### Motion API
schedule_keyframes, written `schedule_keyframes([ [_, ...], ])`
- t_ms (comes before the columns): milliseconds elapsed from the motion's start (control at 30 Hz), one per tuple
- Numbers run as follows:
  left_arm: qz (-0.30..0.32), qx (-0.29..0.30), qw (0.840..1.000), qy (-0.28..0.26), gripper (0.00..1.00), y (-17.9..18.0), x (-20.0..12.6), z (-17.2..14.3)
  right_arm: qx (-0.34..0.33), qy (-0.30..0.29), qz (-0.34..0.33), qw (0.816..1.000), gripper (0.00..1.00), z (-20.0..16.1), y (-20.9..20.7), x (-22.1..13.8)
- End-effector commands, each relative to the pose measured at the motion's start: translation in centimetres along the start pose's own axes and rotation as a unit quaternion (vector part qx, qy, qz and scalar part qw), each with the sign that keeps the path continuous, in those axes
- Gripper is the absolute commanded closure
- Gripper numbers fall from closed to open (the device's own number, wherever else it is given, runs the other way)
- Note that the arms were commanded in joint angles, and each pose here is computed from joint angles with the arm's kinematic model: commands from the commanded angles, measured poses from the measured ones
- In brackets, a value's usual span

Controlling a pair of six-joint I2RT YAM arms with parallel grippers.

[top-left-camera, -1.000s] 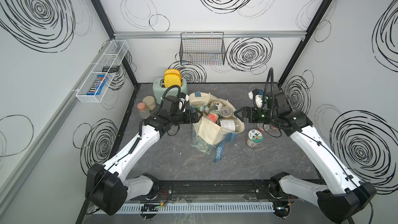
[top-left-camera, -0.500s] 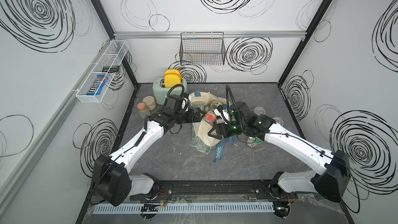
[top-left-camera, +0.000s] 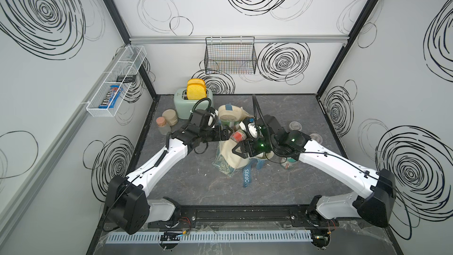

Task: Take out the seed jars from the canvas bag
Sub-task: Adjust the canvas bag at the center of the board, then pick up the seed jar from the canvas bag.

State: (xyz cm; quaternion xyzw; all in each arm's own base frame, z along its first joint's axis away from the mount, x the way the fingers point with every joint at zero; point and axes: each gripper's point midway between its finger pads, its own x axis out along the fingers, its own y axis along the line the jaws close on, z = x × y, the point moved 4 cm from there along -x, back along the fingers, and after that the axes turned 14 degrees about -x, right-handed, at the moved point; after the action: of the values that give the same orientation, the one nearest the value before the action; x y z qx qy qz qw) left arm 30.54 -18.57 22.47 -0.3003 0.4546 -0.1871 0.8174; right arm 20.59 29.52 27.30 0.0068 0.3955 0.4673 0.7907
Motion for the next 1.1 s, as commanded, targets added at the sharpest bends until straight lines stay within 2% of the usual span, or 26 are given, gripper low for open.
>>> schedule_keyframes([
  [0, -0.022, 0.004, 1.0, -0.02, 0.0, -0.8, -1.1, 0.2, -0.036, -0.087, -0.06, 0.994, 0.24, 3.4, -0.4, -3.2],
  [100, -0.029, 0.006, 0.999, -0.034, 0.02, -1.4, -2.0, 0.4, -0.031, -0.102, -0.078, 0.991, 0.24, 4.3, -2.2, -3.4],
  [367, -0.007, -0.003, 0.999, -0.04, 0.01, 0.1, -1.7, 1.0, -0.059, -0.054, -0.111, 0.991, 0.25, 3.9, -5.0, -0.1],
  [500, 0.016, 0.0, 0.999, -0.043, 0.09, 0.7, -0.8, 2.0, -0.065, -0.041, -0.103, 0.992, 0.24, 3.8, -4.8, 1.2],
  [667, 0.033, 0.003, 0.999, -0.029, 0.31, 1.6, 0.4, 1.8, -0.067, -0.03, -0.106, 0.992, 0.23, 3.7, -4.8, 2.1],
  [900, 0.016, 0.006, 0.999, -0.028, 0.81, 0.8, -1.0, 0.5, -0.072, -0.018, -0.111, 0.991, 0.17, 3.7, -5.1, 2.6],
  [967, 0.014, 0.006, 1.0, -0.026, 0.88, 0.8, -1.4, 0.1, -0.073, -0.014, -0.111, 0.991, 0.16, 3.6, -5.2, 2.9],
  [1067, 0.015, 0.007, 1.0, -0.024, 0.91, 1.0, -1.7, -0.5, -0.07, -0.003, -0.117, 0.991, 0.16, 3.4, -5.6, 3.4],
])
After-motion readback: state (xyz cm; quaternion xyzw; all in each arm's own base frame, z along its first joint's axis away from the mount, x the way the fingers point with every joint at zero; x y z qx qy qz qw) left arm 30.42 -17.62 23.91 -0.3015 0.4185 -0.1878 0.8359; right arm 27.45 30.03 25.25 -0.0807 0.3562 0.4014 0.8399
